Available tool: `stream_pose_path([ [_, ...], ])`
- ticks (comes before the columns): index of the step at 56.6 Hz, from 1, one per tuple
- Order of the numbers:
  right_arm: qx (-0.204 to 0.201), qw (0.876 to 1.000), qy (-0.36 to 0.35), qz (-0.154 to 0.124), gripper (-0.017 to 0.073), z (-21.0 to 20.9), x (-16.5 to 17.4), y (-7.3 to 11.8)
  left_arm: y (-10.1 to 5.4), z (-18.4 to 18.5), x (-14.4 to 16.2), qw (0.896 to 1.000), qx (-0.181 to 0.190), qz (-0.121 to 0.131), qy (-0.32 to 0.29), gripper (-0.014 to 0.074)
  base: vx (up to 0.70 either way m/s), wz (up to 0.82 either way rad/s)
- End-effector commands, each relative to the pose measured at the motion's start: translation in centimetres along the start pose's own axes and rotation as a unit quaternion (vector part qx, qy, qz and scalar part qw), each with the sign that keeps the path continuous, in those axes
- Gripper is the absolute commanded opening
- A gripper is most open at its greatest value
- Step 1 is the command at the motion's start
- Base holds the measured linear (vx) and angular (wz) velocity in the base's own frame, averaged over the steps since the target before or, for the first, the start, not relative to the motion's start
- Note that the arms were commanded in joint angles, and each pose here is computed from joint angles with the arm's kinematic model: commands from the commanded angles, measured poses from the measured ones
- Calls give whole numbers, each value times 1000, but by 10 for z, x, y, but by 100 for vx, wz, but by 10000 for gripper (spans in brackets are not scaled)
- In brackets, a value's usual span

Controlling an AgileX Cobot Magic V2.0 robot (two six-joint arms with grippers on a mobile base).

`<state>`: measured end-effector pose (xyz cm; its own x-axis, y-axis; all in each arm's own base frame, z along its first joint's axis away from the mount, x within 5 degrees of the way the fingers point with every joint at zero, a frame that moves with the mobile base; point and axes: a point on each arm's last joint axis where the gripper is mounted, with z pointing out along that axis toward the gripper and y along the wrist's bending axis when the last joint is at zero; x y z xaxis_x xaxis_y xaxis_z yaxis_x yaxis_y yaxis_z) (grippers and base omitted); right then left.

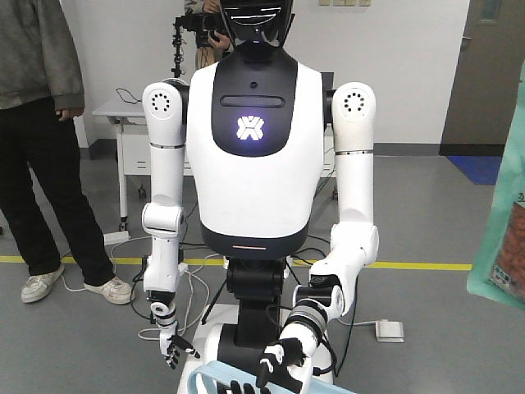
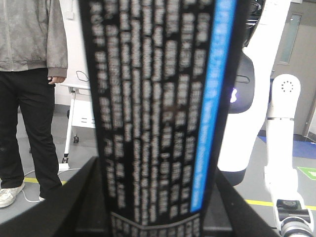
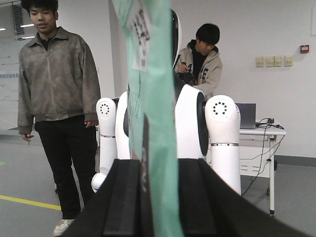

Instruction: Pick snacks and fruit into basket

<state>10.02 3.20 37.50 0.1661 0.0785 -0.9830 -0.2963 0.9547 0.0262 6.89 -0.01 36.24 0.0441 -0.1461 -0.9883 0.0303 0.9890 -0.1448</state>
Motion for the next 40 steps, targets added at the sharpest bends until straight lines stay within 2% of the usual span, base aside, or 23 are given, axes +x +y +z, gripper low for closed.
stream_pose_path([
  [1, 12, 999, -21, -34, -9, 0, -13, -2, -5, -2, -19, 998, 19, 1, -59, 3, 6, 3],
  [40, 12, 999, -20, -34, -9, 0, -13, -2, -5, -2, -19, 998, 19, 1, -59, 3, 4, 2],
])
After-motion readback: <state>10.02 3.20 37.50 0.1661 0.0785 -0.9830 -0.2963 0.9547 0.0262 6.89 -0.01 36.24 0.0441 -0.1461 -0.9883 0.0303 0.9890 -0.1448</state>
